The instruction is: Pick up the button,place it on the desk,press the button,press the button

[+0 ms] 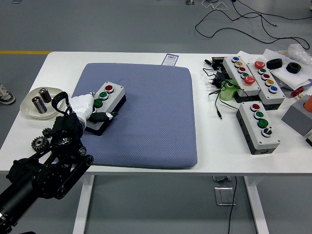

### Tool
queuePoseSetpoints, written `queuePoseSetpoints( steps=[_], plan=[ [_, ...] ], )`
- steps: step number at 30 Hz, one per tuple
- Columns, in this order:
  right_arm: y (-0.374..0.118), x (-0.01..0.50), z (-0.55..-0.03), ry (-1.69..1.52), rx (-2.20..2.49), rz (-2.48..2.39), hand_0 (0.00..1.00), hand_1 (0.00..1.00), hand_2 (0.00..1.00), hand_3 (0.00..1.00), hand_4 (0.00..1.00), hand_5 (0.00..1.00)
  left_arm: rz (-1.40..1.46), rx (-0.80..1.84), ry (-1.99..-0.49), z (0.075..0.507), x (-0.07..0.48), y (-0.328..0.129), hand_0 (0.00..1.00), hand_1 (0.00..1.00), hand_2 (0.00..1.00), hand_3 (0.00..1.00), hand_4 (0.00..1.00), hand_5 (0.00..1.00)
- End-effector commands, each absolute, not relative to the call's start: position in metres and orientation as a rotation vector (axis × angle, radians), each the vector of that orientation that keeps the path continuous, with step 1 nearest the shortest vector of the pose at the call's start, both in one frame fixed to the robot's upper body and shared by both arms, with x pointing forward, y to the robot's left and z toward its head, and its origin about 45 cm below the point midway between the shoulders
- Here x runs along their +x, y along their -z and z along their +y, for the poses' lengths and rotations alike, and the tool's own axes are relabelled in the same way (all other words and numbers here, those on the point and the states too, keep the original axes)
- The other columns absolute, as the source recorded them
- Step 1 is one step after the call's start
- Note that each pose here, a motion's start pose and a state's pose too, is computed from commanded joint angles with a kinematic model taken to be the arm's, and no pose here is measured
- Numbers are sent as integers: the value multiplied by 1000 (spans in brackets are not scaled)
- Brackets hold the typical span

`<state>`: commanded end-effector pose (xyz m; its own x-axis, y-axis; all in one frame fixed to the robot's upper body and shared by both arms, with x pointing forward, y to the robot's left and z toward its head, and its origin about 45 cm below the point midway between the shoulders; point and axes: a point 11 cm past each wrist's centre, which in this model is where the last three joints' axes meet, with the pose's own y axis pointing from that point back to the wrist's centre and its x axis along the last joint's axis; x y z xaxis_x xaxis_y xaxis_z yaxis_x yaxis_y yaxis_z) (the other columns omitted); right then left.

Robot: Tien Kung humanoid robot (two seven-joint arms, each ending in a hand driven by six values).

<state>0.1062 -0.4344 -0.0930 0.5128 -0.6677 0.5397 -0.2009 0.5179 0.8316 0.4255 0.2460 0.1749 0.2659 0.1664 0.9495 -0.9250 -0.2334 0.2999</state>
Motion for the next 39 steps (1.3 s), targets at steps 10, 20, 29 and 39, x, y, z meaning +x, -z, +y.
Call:
queuePoseSetpoints(
  steps=[10, 20, 29, 39],
  plan=[
    [94, 103, -435, 351, 1017, -1021, 673, 658, 674, 624, 310, 173, -759, 1447, -1216, 254, 421, -166, 180, 169, 223, 267, 171, 2],
    [94, 102, -435, 353, 1016, -1023, 673, 658, 674, 624, 310, 173, -830, 1375, -1280, 260, 424, -179, 92, 92, 171, 201, 55, 2],
    [94, 104, -434, 353, 1018, -1026, 673, 658, 674, 624, 310, 173, -959, 1200, -1232, 257, 429, -191, 66, 81, 154, 185, 39, 2],
    [93, 106, -434, 352, 1019, -1031, 673, 658, 674, 624, 310, 173, -1078, 1101, -1089, 265, 426, -185, 70, 84, 152, 185, 41, 2]
  ],
)
